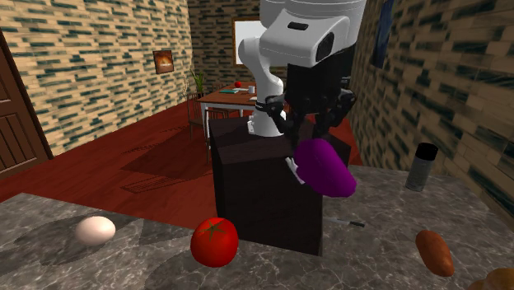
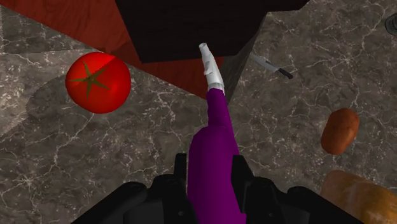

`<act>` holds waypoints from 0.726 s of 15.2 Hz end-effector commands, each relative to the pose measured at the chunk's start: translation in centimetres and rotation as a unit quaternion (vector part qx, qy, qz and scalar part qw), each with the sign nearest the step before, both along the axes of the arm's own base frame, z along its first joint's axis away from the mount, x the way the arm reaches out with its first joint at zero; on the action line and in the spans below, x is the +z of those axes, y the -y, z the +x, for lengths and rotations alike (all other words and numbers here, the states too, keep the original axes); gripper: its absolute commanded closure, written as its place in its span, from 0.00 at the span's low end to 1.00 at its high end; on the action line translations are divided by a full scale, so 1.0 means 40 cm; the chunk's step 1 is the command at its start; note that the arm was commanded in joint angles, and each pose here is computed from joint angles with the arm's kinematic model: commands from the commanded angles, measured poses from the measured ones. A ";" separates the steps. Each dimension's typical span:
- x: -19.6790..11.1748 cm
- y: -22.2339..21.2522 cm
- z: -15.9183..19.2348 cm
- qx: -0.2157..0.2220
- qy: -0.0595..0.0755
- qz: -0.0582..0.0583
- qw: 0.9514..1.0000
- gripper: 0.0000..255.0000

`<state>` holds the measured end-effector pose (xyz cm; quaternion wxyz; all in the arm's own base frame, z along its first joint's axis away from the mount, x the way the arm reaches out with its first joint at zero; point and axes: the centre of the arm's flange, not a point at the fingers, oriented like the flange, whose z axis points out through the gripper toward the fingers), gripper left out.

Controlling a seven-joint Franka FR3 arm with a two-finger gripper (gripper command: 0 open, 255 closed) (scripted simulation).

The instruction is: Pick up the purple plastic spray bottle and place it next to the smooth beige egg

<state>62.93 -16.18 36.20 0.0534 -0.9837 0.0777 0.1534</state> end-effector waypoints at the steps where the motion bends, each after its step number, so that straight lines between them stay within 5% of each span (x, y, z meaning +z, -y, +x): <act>1: 0.003 0.034 -0.036 0.000 0.000 0.000 1.000 1.00; 11: 0.005 0.272 -0.265 0.000 0.000 0.000 1.000 1.00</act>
